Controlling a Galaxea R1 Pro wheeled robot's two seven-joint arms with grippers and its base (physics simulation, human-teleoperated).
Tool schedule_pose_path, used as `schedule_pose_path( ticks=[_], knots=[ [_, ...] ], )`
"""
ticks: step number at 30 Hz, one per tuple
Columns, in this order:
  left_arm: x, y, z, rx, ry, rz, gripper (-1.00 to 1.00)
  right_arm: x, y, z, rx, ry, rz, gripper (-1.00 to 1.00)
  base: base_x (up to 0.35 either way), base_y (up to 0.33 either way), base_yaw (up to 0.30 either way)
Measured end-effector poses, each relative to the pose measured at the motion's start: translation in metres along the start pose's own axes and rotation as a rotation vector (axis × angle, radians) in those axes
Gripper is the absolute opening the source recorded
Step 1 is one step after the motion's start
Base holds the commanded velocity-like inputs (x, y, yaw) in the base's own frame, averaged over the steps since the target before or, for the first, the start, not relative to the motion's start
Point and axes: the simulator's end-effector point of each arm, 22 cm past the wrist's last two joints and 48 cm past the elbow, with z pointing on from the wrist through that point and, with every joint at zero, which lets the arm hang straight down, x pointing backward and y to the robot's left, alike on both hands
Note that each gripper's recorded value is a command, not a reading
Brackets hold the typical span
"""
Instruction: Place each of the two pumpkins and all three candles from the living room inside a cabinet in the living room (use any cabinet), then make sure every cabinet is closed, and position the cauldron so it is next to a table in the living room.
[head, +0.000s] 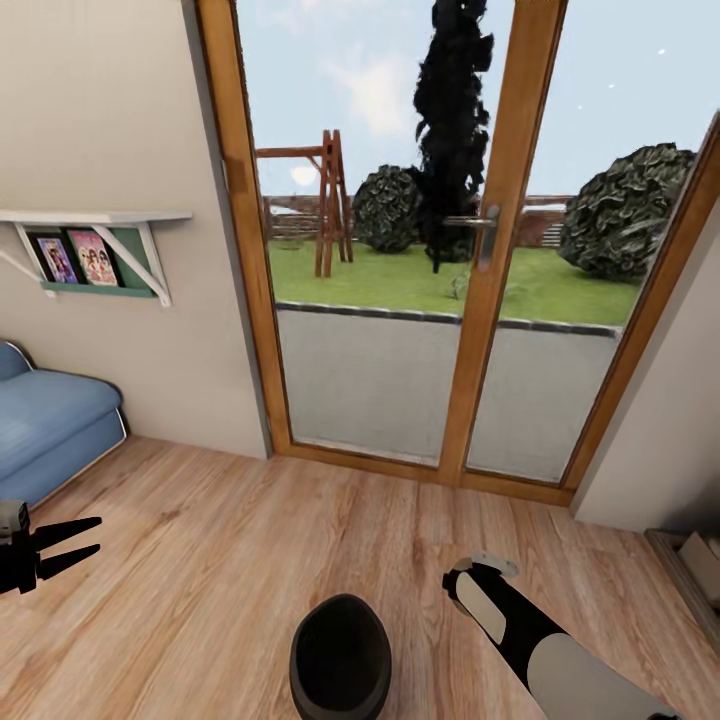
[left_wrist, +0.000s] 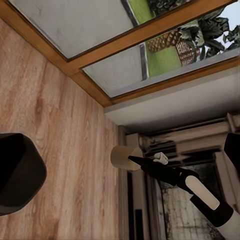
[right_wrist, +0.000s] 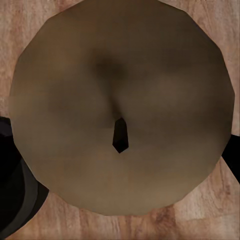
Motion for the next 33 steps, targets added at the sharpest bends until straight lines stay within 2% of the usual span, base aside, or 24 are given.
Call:
schedule_pose_path(
  ticks=[33],
  knots=[
    [-0.025, -0.05, -0.013, -0.003, 0.001, 0.0, 1.0, -0.031, -0.001, -0.049, -0.006, 0.001, 0.0, -1.0, 0.0, 0.0, 0.0]
  ],
)
